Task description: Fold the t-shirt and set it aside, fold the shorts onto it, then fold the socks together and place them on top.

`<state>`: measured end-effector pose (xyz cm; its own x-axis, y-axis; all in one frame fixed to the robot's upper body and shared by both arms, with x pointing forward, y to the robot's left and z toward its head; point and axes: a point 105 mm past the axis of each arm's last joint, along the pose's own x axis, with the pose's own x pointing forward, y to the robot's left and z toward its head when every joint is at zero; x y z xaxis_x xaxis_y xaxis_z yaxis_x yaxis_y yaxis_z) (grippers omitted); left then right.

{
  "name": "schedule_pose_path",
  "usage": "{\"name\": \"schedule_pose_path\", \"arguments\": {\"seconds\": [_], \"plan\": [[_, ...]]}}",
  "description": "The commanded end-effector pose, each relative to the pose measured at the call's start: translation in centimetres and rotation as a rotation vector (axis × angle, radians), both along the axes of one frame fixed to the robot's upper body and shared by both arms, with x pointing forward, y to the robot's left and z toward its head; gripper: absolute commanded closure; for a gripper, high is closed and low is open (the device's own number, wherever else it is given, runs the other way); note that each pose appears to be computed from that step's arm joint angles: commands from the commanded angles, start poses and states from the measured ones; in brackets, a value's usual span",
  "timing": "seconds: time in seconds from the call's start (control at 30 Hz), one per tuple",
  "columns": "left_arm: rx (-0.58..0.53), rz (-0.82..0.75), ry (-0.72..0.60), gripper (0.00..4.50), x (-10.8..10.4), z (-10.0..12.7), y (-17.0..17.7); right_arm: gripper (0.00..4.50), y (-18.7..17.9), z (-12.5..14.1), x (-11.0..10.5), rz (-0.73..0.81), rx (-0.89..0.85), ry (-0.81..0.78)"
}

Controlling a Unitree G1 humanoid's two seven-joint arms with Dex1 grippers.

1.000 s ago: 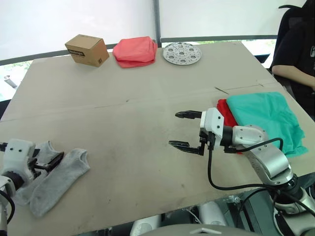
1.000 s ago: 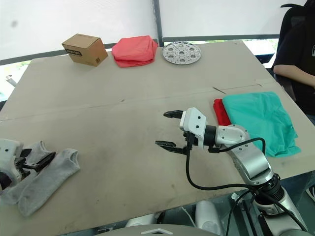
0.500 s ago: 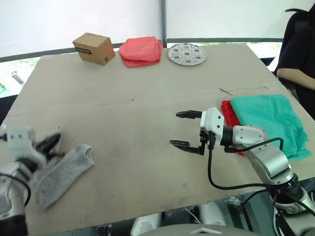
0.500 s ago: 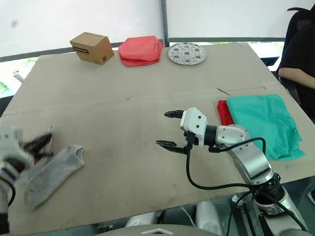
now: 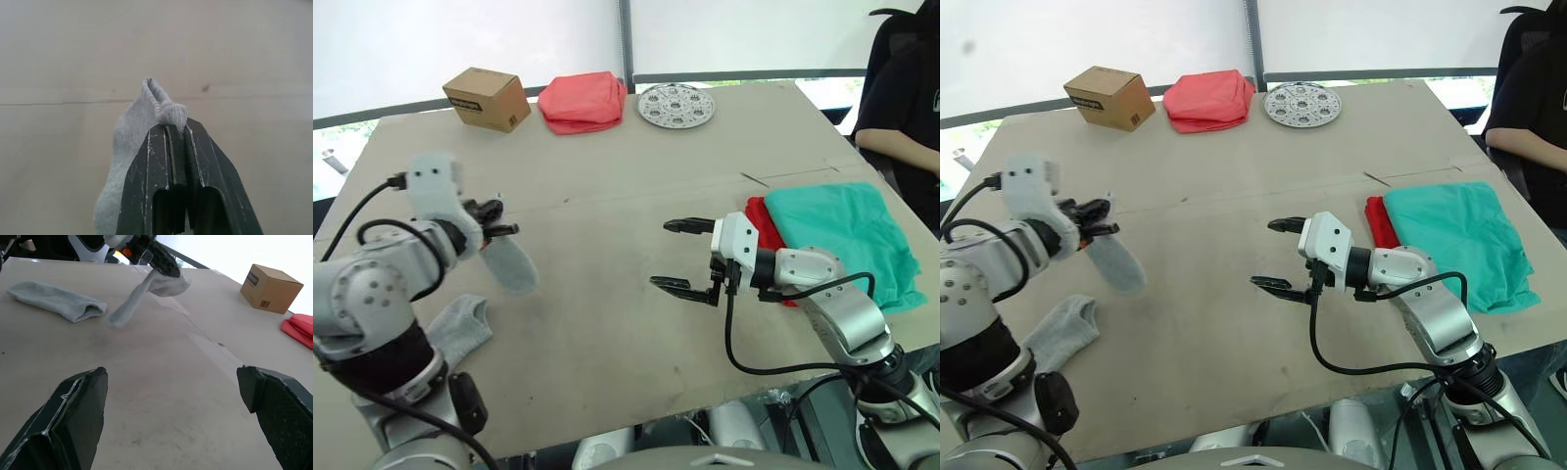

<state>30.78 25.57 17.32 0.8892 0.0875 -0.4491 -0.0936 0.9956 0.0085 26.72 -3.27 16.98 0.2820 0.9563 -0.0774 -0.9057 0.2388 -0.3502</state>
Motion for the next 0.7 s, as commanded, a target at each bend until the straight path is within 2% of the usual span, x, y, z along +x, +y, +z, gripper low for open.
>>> {"name": "schedule_pose_path", "arguments": {"seconds": [0.03, 0.17, 0.23, 0.3, 0.37, 0.43, 0.47, 0.53, 0.6, 0.7], "plan": [[0.038, 0.028, 0.085, 4.44, 0.2, -2.7, -1.6, 0.00, 0.2, 1.1, -0.1, -0.001, 0.023, -0.045], [-0.017, 0.033, 0.100, 3.00, 1.4, -3.8, -3.6, 0.00, 0.4, 1.1, -0.1, -0.011, 0.024, -0.044], [-0.007, -0.003, 0.084, 2.27, 1.8, -3.3, -3.7, 0.00, 0.4, 1.2, -0.2, -0.015, 0.026, -0.042], [-0.110, -0.146, 0.013, 1.43, 2.2, -1.5, -3.7, 0.00, 0.2, 1.1, -0.2, -0.026, 0.024, -0.038], [-0.152, -0.339, -0.094, 1.43, 2.1, 1.0, -4.0, 0.00, -0.1, 1.0, -0.2, -0.036, 0.020, -0.035], [-0.151, -0.611, -0.152, 1.43, 0.6, 2.8, -4.7, 0.00, -0.2, 0.9, -0.1, -0.043, 0.023, -0.032], [-0.087, -0.802, -0.151, 1.43, -0.7, 3.2, -4.5, 0.00, -0.2, 0.9, -0.1, -0.045, 0.024, -0.030], [0.050, -1.095, -0.031, 1.43, -3.1, 2.1, -3.2, 0.00, -0.2, 0.8, -0.1, -0.046, 0.027, -0.027], [0.123, -1.226, 0.065, 1.43, -4.1, 1.1, -1.7, 0.00, -0.2, 0.8, -0.2, -0.045, 0.030, -0.026], [0.271, -1.422, 0.215, 1.43, -5.4, -1.7, 0.3, 0.00, -0.1, 1.1, -1.3, 0.014, 0.042, -0.011]]}}
